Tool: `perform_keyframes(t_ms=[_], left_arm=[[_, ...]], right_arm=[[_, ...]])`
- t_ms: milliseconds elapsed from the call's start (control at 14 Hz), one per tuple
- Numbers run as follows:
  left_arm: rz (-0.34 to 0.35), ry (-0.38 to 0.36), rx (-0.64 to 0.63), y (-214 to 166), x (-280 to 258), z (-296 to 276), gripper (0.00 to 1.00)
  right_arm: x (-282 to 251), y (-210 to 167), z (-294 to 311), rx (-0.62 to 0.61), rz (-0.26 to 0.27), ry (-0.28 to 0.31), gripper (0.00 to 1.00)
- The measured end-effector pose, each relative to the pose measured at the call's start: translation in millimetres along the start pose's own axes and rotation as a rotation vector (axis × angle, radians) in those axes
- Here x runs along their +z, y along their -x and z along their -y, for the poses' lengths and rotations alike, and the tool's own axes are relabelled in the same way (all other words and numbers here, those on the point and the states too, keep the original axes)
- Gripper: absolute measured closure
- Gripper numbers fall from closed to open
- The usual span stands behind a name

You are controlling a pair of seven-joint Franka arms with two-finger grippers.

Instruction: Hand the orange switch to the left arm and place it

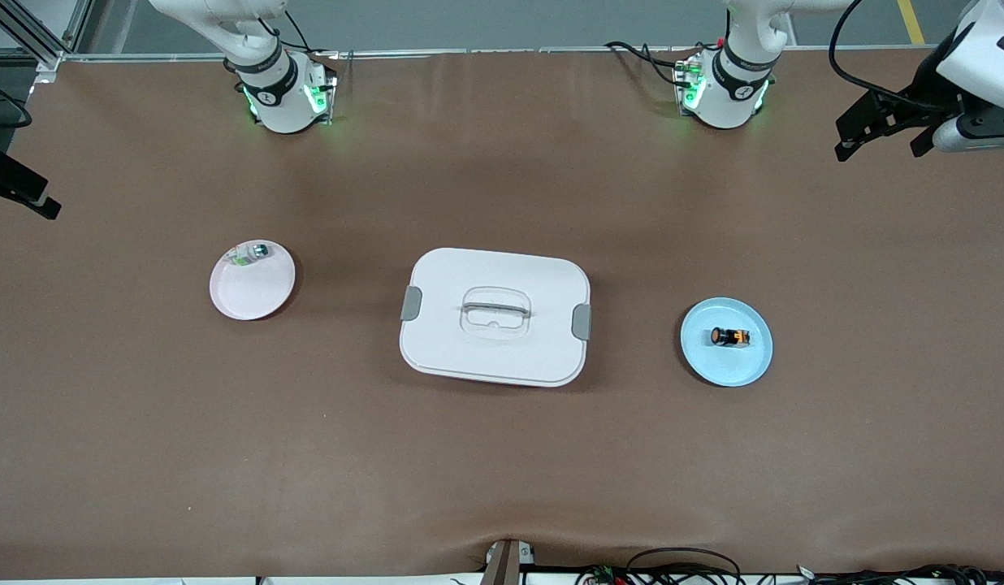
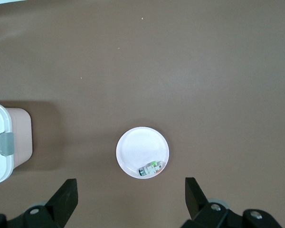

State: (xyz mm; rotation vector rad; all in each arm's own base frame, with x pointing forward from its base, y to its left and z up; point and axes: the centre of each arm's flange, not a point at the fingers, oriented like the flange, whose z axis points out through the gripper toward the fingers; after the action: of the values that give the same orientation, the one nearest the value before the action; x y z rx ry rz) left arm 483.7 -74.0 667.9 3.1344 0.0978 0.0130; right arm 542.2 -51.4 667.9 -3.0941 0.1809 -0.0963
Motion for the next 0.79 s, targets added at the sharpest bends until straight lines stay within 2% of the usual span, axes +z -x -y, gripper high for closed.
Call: perform_keyframes(t_ms=[786], left_arm=[[-0.009,0.023,-0.032,-2.9,-1.0,6.4,0.0]], right_arm=[[-0.1,0.0,0.0,0.0,0.0,0.0,0.0]])
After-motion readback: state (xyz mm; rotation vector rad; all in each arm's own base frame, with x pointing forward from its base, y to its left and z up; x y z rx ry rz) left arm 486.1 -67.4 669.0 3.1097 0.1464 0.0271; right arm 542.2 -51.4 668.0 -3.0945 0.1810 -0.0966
